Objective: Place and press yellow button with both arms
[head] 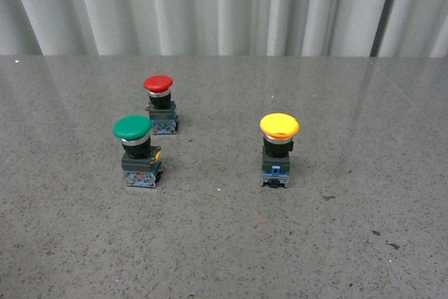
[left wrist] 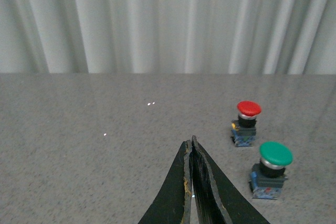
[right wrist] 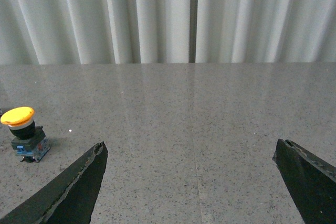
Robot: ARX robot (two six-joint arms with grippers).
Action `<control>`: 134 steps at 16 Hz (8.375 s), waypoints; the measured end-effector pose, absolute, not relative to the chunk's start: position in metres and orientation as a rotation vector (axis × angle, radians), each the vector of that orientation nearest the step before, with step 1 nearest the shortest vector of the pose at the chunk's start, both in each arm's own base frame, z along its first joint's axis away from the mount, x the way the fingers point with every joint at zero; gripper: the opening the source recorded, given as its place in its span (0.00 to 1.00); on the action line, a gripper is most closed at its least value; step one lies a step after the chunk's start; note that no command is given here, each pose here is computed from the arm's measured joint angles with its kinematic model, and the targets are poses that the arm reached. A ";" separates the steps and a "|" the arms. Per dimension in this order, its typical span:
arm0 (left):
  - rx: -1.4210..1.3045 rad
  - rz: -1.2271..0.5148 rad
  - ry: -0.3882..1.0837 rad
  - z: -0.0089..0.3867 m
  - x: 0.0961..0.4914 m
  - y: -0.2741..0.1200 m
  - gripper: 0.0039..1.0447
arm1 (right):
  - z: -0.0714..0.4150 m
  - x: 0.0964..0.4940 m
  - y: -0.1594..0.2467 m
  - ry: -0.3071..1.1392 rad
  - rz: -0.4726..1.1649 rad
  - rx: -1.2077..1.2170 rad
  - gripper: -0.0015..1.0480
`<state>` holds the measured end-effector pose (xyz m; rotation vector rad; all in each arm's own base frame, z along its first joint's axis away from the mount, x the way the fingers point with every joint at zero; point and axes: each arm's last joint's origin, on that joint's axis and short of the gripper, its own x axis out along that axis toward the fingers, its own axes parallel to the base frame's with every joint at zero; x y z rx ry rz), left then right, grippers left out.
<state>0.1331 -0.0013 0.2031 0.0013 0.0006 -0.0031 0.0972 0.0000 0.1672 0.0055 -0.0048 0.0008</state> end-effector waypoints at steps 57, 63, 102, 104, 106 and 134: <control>0.001 -0.002 0.001 0.167 0.097 0.000 0.94 | 0.193 0.297 0.163 0.371 0.529 -0.077 0.01; 0.001 -0.002 0.001 0.167 0.097 0.000 0.94 | 0.175 0.304 0.157 0.464 0.499 -0.048 0.02; 0.001 -0.001 0.001 0.167 0.097 0.000 0.94 | 0.209 0.147 0.012 0.010 0.000 0.019 0.02; 0.001 -0.002 0.000 0.167 0.097 0.000 0.94 | 0.199 0.139 0.000 0.009 -0.008 0.013 0.02; 0.001 -0.002 0.000 0.167 0.097 0.000 0.94 | 0.194 0.133 0.000 -0.005 0.001 0.010 0.02; 0.001 -0.002 0.000 0.167 0.097 0.000 0.94 | 0.167 0.097 0.000 -0.004 0.000 0.006 0.40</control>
